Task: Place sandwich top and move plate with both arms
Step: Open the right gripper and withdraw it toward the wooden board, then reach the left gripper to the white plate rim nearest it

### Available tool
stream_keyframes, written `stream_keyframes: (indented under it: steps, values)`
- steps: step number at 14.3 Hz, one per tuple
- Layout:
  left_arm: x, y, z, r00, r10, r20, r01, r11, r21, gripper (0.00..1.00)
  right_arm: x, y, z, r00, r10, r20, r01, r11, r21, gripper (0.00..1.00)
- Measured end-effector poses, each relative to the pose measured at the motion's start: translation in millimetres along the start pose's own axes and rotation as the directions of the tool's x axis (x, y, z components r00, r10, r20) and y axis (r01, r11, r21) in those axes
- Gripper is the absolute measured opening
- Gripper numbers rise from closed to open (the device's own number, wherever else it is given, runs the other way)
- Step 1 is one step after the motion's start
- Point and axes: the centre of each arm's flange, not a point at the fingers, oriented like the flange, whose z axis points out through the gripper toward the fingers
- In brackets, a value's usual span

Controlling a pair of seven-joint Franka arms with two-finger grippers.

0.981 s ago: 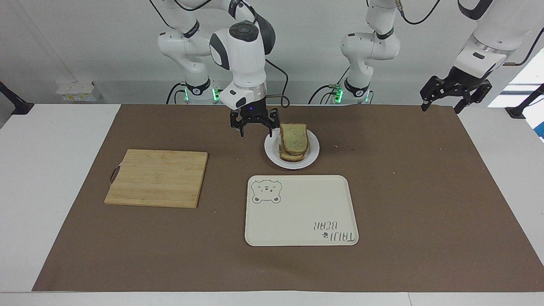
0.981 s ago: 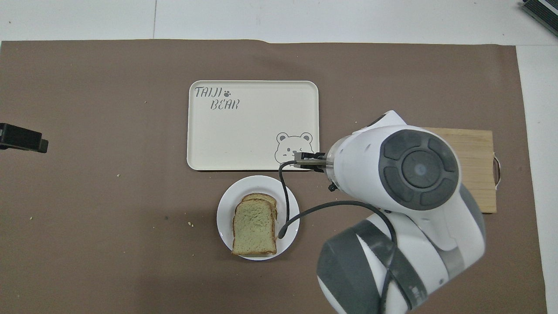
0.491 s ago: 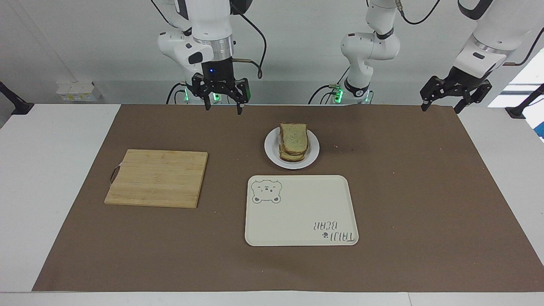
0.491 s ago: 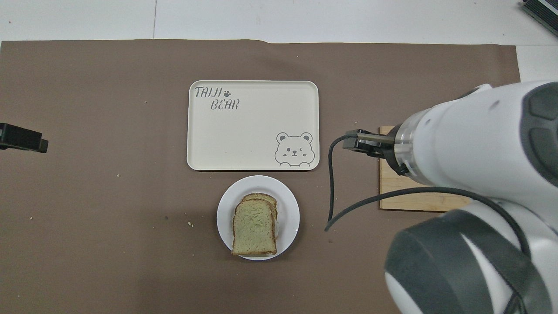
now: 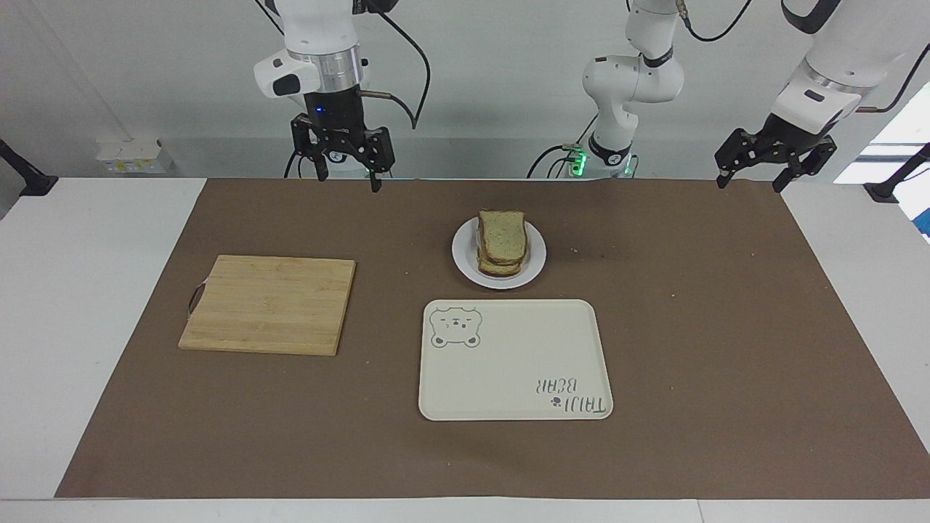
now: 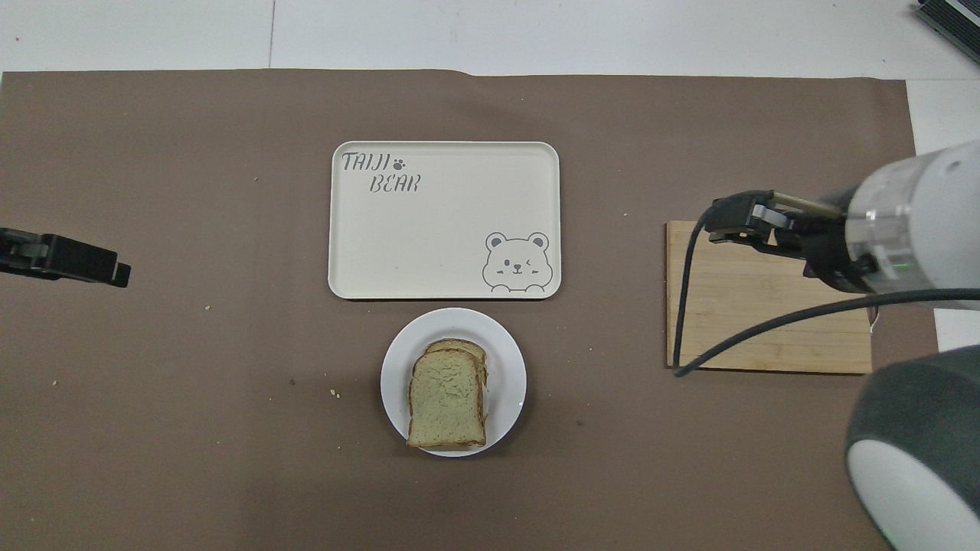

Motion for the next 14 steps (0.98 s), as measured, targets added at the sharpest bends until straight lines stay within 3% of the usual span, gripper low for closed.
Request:
stream_keyframes:
  steps: [3,6,14]
  values:
    - [1,51,58,0.998,0.062,0.026,-0.059,0.992,-0.107,1.00,17,55,-9,0.998,-0.052,0.023,0.052,0.999,-0.007,1.00]
    - [-5,76,118,0.999,0.054,-0.011,-0.055,0.978,-0.201,1.00,27,90,-13,0.988,-0.147,0.036,0.148,0.989,-0.009,1.00]
    - [-43,91,249,0.986,-0.152,-0.070,0.115,0.917,-0.382,1.00,8,101,-14,0.969,-0.217,0.119,0.220,0.975,-0.017,1.00]
